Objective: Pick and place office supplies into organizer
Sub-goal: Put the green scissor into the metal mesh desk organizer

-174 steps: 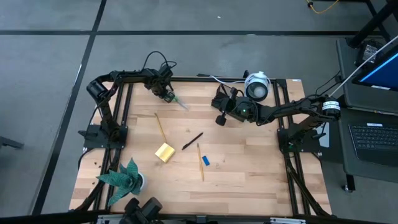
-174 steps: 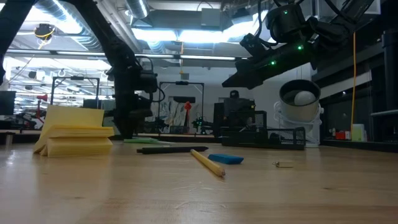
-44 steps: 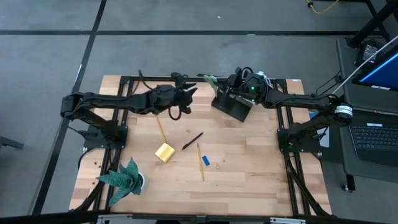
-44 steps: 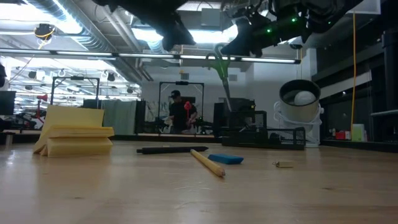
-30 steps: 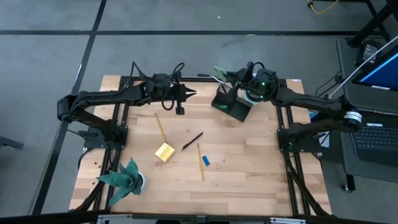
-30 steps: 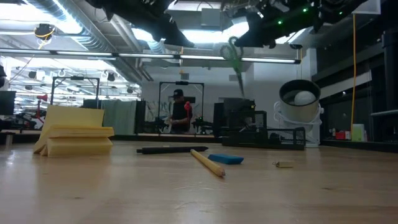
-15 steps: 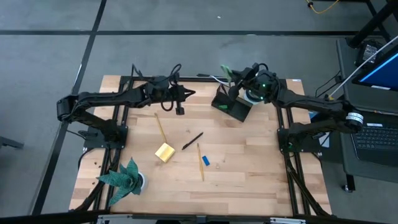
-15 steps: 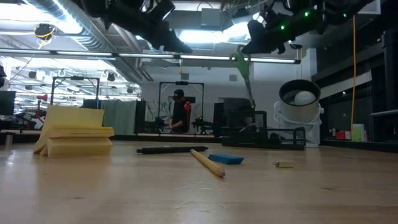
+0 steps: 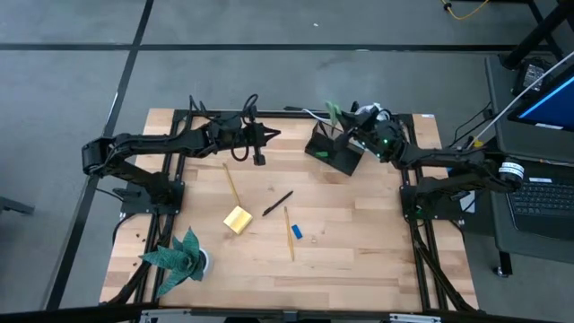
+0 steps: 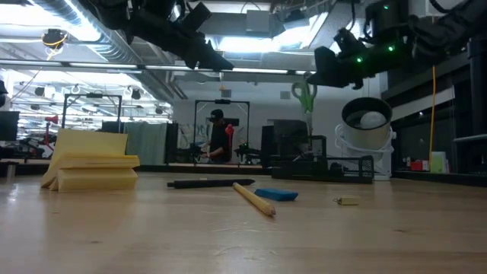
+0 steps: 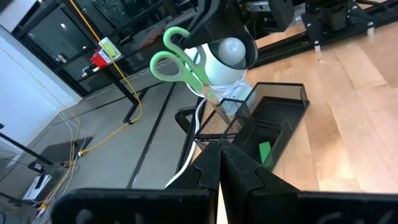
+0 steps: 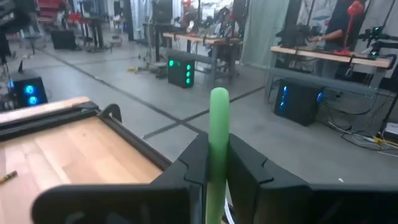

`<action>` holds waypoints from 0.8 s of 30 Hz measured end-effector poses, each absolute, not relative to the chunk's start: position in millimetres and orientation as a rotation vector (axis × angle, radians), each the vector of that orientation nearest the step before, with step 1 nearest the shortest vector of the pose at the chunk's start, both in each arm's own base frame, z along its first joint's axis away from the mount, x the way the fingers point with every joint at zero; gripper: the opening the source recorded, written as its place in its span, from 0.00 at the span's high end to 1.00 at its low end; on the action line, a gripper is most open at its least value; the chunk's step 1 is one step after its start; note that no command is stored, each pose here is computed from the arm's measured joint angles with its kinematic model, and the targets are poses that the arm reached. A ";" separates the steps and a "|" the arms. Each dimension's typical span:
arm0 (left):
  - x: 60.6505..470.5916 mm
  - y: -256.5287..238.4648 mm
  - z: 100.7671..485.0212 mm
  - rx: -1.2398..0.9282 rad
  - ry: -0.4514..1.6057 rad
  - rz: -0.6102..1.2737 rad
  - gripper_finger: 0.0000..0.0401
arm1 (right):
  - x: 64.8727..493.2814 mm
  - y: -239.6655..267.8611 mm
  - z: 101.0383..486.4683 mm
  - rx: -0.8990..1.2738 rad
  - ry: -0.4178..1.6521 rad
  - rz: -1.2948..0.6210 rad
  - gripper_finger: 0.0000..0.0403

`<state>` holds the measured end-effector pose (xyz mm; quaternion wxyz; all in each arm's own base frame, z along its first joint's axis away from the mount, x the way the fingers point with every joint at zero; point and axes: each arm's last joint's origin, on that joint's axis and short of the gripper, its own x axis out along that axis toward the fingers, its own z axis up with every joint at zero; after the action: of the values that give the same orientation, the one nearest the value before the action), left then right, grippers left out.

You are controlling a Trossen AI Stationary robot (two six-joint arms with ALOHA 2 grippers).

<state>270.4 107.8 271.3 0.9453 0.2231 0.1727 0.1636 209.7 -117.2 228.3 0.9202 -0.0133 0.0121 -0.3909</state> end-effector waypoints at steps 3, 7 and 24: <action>270.4 107.8 271.4 0.453 0.351 0.334 1.00 | 203.9 -114.5 218.3 -0.026 0.014 -0.816 0.90; 270.4 107.8 271.4 0.448 0.350 0.334 0.99 | 199.1 -112.1 212.0 -0.025 -0.010 -0.817 0.90; 271.1 108.0 274.4 0.444 0.318 0.344 0.99 | 213.5 -117.1 186.7 -0.008 0.040 -0.811 0.90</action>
<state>271.1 108.0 274.4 0.9484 0.2182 0.1561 0.1691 213.5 -117.1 186.7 0.9187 -0.0037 0.0197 -0.3945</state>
